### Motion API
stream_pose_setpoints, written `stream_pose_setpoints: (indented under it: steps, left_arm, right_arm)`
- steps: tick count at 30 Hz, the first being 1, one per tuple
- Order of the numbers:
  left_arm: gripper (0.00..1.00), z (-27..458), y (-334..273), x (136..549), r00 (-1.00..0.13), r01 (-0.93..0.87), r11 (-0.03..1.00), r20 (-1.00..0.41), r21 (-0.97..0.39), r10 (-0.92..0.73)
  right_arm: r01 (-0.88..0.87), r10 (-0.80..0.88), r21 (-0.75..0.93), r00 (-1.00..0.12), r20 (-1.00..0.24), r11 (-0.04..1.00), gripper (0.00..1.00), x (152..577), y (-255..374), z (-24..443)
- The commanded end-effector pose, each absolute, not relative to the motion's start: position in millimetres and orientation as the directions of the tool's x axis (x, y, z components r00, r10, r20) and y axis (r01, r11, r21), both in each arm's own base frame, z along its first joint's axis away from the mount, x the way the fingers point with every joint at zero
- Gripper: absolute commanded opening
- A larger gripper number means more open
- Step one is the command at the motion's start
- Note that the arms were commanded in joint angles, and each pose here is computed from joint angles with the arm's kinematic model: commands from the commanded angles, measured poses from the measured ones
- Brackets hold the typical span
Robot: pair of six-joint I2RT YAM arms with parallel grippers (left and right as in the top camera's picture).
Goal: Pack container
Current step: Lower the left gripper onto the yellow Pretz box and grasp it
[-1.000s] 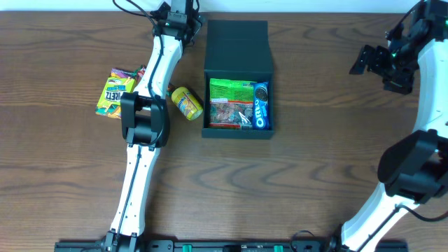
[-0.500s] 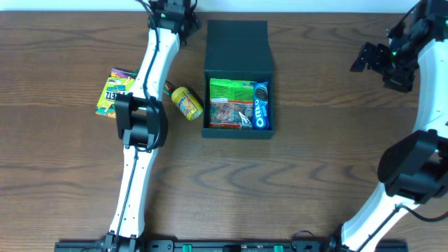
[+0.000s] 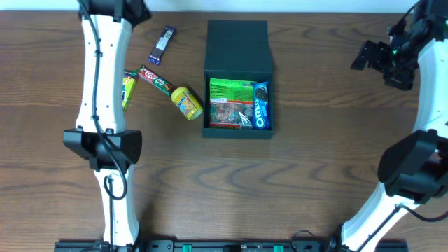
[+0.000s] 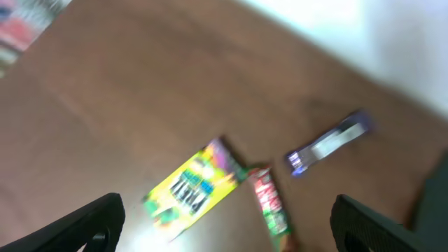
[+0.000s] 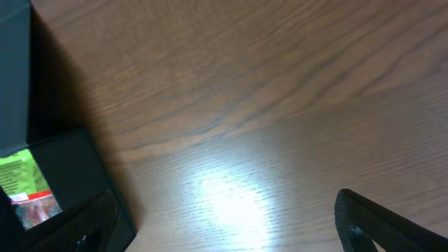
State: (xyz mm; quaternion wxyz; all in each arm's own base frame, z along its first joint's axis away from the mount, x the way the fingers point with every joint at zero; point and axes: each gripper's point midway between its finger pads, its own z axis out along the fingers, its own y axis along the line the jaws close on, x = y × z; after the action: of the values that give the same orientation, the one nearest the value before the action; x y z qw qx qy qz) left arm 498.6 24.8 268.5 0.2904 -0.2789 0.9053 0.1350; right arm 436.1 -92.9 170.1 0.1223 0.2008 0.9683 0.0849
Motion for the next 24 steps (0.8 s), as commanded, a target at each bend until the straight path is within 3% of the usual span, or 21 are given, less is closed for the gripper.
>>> stream_pose_setpoints:
  steps: [1,5,9,14,20,24]
  left_arm:
    - [0.95,278.1,23.7,488.0,-0.666,-0.588,0.808,-0.58,0.021,-0.469]
    - [0.95,285.0,58.3,471.1,-0.692,-0.575,0.816,-0.567,0.058,-0.447]
    - [0.95,248.2,90.5,460.6,-0.789,-0.503,0.857,-0.466,0.115,-0.401]
    - [0.95,191.2,104.1,456.6,-0.936,-0.231,0.954,-0.312,0.189,-0.165]
    - [0.95,129.9,99.5,455.0,-0.977,0.003,0.982,-0.21,0.191,0.044]
    - [0.95,95.2,72.6,452.5,-0.966,0.153,0.986,-0.2,0.062,0.162]
  right_arm:
    - [0.358,0.401,0.218,-0.893,-0.203,0.908,0.99,438.6,-89.0,168.4]
    - [0.33,0.371,0.21,-0.907,-0.199,0.92,0.99,436.0,-88.2,167.8]
    - [0.331,0.371,0.21,-0.908,-0.195,0.92,0.99,435.1,-88.0,167.6]
    - [0.332,0.372,0.21,-0.907,-0.196,0.92,0.99,435.3,-88.0,167.6]
    - [0.33,0.372,0.21,-0.906,-0.203,0.92,0.99,436.9,-88.5,168.0]
    - [0.329,0.371,0.21,-0.905,-0.206,0.921,0.99,437.7,-88.8,168.2]
